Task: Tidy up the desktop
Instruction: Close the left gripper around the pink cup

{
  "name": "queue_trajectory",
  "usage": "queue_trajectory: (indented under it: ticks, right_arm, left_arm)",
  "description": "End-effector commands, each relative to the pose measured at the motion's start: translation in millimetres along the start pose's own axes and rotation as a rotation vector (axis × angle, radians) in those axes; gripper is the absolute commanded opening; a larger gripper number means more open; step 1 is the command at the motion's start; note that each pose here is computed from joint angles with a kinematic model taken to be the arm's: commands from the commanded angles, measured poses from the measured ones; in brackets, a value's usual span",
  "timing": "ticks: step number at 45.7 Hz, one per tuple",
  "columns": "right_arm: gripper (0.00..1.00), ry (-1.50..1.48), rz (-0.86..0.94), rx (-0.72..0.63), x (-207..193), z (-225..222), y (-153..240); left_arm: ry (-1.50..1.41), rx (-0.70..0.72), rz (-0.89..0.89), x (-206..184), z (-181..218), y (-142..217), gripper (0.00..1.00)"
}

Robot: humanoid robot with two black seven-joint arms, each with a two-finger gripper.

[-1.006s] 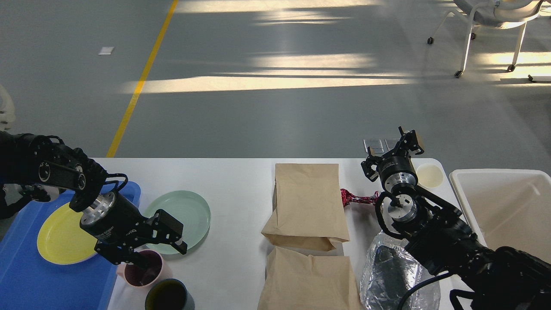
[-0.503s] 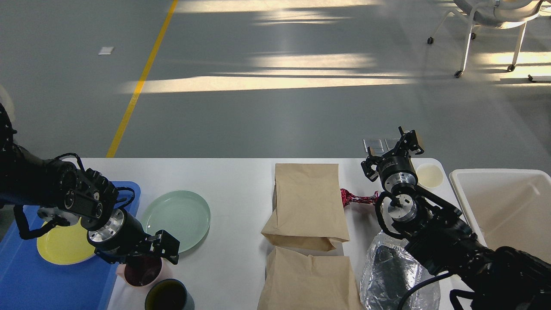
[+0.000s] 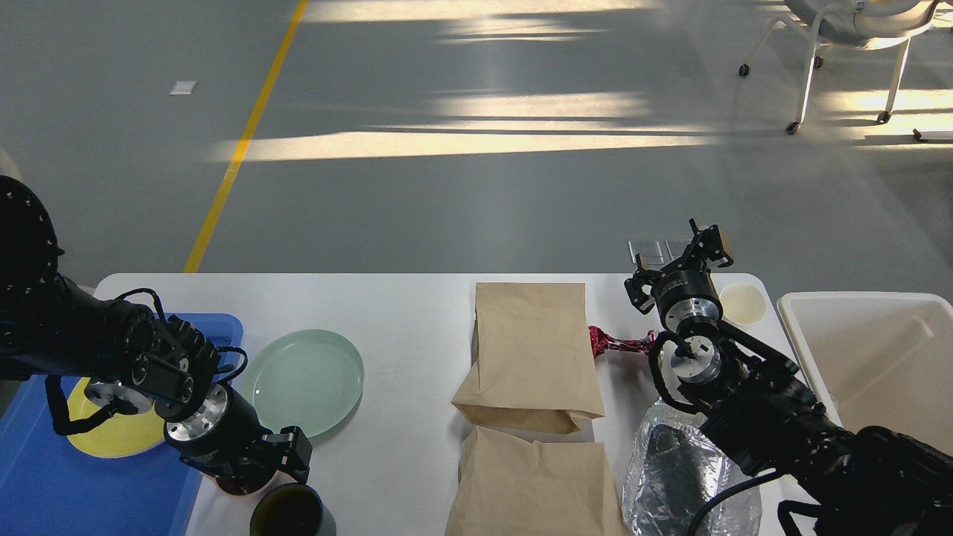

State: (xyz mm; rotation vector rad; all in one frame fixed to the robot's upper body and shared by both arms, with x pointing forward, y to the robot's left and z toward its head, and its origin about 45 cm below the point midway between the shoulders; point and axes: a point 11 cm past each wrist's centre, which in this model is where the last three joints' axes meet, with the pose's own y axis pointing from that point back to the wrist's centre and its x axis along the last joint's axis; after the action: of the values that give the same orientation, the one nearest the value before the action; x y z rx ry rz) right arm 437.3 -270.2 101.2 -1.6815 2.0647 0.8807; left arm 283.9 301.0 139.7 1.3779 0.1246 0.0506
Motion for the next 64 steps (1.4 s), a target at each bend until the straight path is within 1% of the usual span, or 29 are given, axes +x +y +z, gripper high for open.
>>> queue_trajectory:
  ticks: [1, 6, 8, 13, 21, 25, 28, 36, 51, 59, 64]
  right_arm:
    - [1.00, 0.001, 0.001, 0.000, 0.3, 0.0, 0.0]
    - [1.00, 0.001, 0.001, 0.000, 0.3, 0.0, 0.0]
    - [1.00, -0.001, 0.000, 0.000, -0.1, 0.1, 0.1]
    - [1.00, -0.001, 0.000, 0.000, -0.1, 0.1, 0.1]
    - [1.00, 0.001, 0.001, 0.000, 0.3, 0.0, 0.0]
    - [1.00, 0.001, 0.001, 0.000, 0.3, 0.0, 0.0]
    - [1.00, -0.001, 0.001, 0.000, 0.4, 0.0, 0.0]
    - [1.00, 0.000, -0.001, 0.000, -0.2, 0.1, 0.1]
    - [1.00, 0.001, 0.001, 0.000, 0.3, 0.0, 0.0]
    - [1.00, 0.000, -0.001, 0.000, -0.2, 0.1, 0.1]
    - [1.00, -0.001, 0.001, 0.000, 0.4, 0.0, 0.0]
  left_arm:
    - [-0.002, 0.001, -0.003, -0.8, 0.6, -1.2, 0.54]
    - [-0.005, 0.002, 0.004, 0.0, 0.1, -1.1, 0.51]
    - [-0.005, 0.004, 0.006, 0.2, -0.1, -1.1, 0.46]
    - [-0.005, 0.004, 0.015, 0.6, -1.0, -1.8, 0.37]
    - [-0.011, 0.017, 0.043, 2.2, -5.2, -3.8, 0.18]
    - [-0.012, 0.036, 0.045, 2.3, -7.3, -3.8, 0.11]
    - [-0.011, 0.053, 0.043, 1.9, -9.4, -4.1, 0.00]
    - [-0.011, 0.073, 0.043, 1.7, -12.8, -3.2, 0.00]
    - [0.004, 0.066, 0.049, 2.7, -14.5, 2.7, 0.00]
    - [0.030, 0.052, 0.078, 12.0, -14.6, 25.7, 0.00]
    - [0.051, 0.029, 0.102, 19.0, -11.0, 48.3, 0.00]
